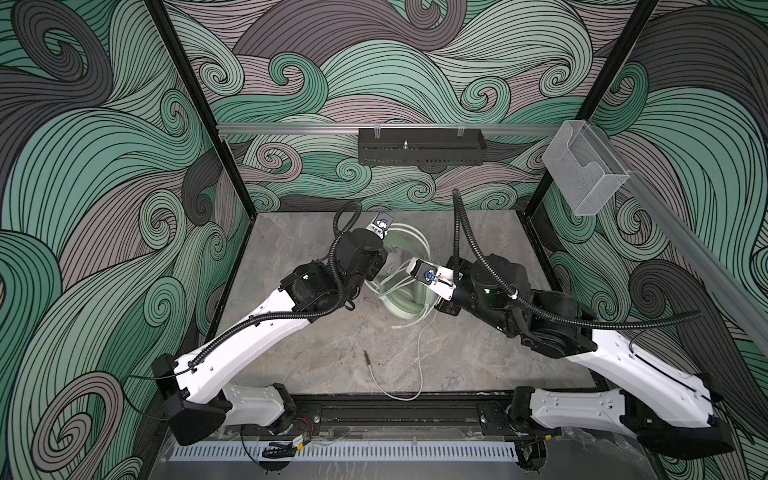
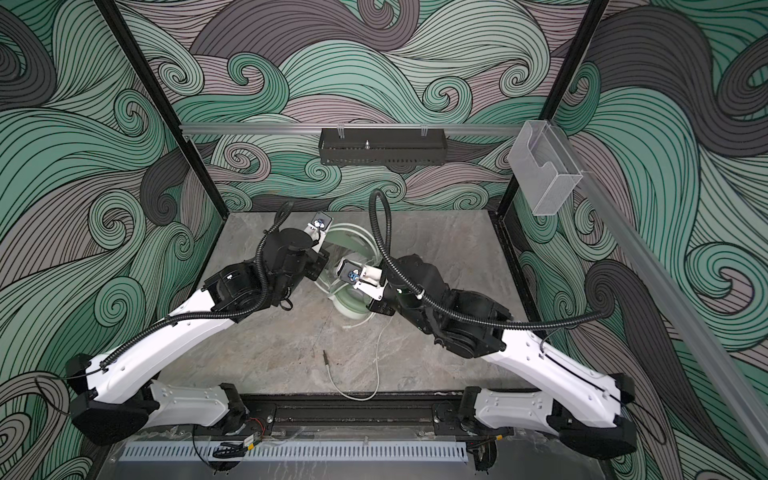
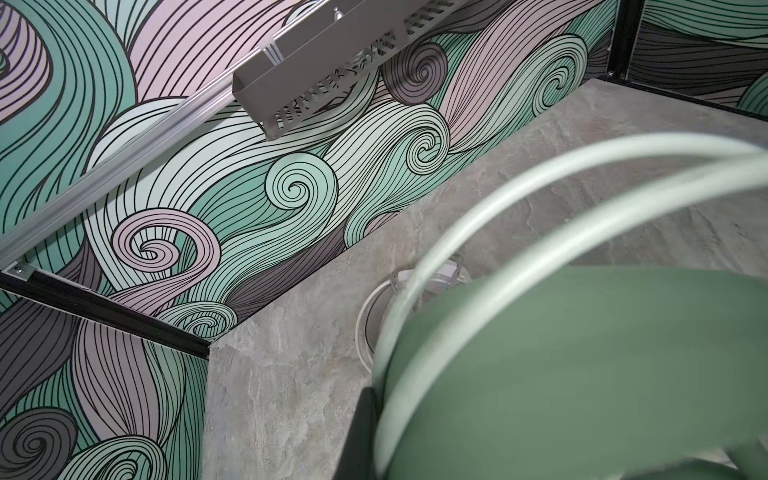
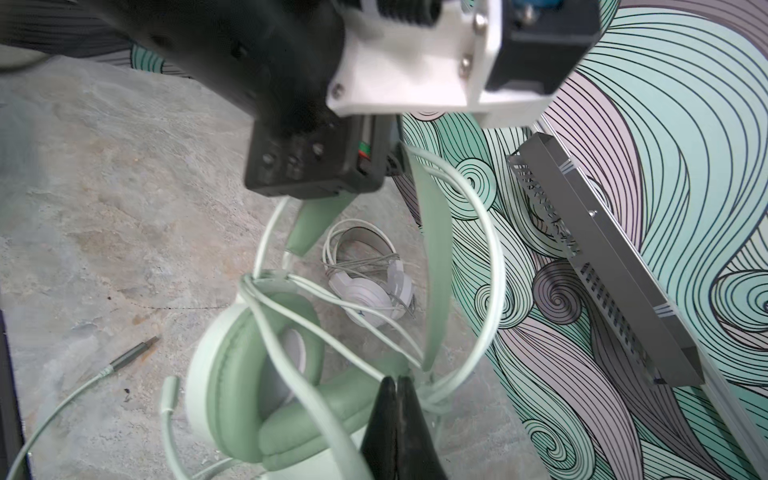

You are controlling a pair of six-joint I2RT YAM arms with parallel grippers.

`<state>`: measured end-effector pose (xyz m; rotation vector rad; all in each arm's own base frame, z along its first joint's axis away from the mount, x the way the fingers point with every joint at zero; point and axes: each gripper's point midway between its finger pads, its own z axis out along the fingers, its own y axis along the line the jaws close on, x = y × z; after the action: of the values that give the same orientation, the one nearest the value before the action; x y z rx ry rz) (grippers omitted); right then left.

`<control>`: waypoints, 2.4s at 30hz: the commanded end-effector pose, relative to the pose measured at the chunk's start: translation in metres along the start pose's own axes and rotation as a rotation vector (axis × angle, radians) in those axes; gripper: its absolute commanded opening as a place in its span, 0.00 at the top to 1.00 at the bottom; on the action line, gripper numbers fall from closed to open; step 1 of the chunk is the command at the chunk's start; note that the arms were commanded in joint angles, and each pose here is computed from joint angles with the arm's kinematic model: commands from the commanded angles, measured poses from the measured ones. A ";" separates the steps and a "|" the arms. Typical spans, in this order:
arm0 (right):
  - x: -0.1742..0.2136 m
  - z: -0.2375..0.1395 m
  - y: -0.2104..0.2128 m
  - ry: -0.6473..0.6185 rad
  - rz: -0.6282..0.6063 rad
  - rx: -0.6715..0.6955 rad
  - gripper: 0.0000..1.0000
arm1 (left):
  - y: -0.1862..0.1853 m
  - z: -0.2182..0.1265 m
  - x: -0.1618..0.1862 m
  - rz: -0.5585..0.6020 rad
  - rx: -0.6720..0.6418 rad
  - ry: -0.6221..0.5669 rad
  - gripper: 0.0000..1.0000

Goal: Wrap the headphones

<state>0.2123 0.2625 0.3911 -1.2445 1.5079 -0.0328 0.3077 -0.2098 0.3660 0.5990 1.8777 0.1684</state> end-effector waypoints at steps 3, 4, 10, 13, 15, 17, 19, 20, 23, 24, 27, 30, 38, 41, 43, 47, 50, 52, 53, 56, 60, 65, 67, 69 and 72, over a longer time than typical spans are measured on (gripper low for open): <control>0.002 -0.014 -0.036 -0.015 0.017 0.104 1.00 | -0.001 -0.031 -0.003 -0.012 0.095 -0.025 1.00; 0.003 -0.015 -0.038 -0.015 0.020 0.110 1.00 | -0.001 -0.034 -0.002 -0.013 0.103 -0.024 1.00; 0.016 -0.019 -0.052 -0.007 0.085 0.134 1.00 | -0.003 -0.055 -0.005 -0.076 0.192 -0.051 1.00; 0.019 -0.023 -0.059 -0.021 0.139 0.151 1.00 | -0.004 -0.064 -0.009 -0.117 0.233 -0.071 1.00; 0.020 -0.025 -0.064 -0.031 0.167 0.165 0.99 | -0.003 -0.068 -0.011 -0.137 0.242 -0.082 1.00; 0.022 -0.028 -0.069 -0.038 0.188 0.179 0.98 | -0.002 -0.071 -0.013 -0.146 0.249 -0.086 1.00; 0.025 -0.029 -0.071 -0.042 0.208 0.184 0.96 | -0.002 -0.074 -0.016 -0.155 0.264 -0.095 1.00; 0.027 -0.029 -0.072 -0.040 0.213 0.190 0.95 | -0.002 -0.076 -0.018 -0.163 0.272 -0.104 1.00; 0.034 -0.029 -0.074 -0.034 0.241 0.201 0.93 | -0.004 -0.083 -0.029 -0.196 0.317 -0.139 1.00; 0.037 -0.029 -0.074 -0.033 0.253 0.202 0.91 | -0.005 -0.086 -0.032 -0.204 0.333 -0.146 1.00; 0.040 -0.028 -0.076 -0.046 0.289 0.202 0.88 | -0.007 -0.093 -0.044 -0.249 0.375 -0.179 1.00; 0.043 -0.028 -0.077 -0.069 0.327 0.206 0.84 | -0.006 -0.101 -0.059 -0.305 0.409 -0.222 1.00; 0.051 -0.021 -0.081 -0.118 0.450 0.200 0.83 | -0.004 -0.126 -0.099 -0.413 0.521 -0.330 1.00; 0.050 -0.018 -0.084 -0.159 0.503 0.194 0.82 | -0.001 -0.136 -0.114 -0.457 0.559 -0.376 1.00; 0.049 -0.016 -0.085 -0.189 0.544 0.188 0.82 | 0.001 -0.144 -0.125 -0.492 0.590 -0.409 1.00; 0.046 -0.012 -0.085 -0.248 0.621 0.150 0.80 | 0.004 -0.156 -0.145 -0.560 0.644 -0.469 1.00; 0.048 -0.005 -0.082 -0.257 0.658 0.125 0.81 | 0.008 -0.164 -0.159 -0.619 0.677 -0.518 1.00; 0.050 0.000 -0.078 -0.261 0.681 0.110 0.82 | 0.010 -0.168 -0.169 -0.658 0.698 -0.549 1.00; 0.050 0.001 -0.077 -0.265 0.690 0.105 0.82 | 0.011 -0.170 -0.173 -0.672 0.706 -0.560 1.00; 0.050 0.006 -0.074 -0.285 0.712 0.089 0.82 | 0.015 -0.175 -0.186 -0.724 0.730 -0.596 1.00; 0.048 0.010 -0.069 -0.314 0.726 0.058 0.82 | 0.025 -0.184 -0.203 -0.811 0.757 -0.658 1.00; 0.048 0.012 -0.061 -0.345 0.738 0.030 0.82 | 0.046 -0.193 -0.224 -0.934 0.750 -0.734 1.00; 0.046 0.013 -0.058 -0.365 0.743 0.009 0.82 | 0.054 -0.194 -0.231 -0.994 0.748 -0.760 1.00; 0.043 0.015 -0.053 -0.379 0.745 -0.021 0.82 | 0.058 -0.197 -0.241 -1.026 0.763 -0.784 1.00; 0.043 0.019 -0.048 -0.390 0.757 -0.049 0.82 | 0.061 -0.202 -0.254 -1.043 0.786 -0.807 1.00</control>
<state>0.2700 0.2169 0.3714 -0.6010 1.5973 0.6379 0.2272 -0.2722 0.6168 0.1949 1.3880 -1.1770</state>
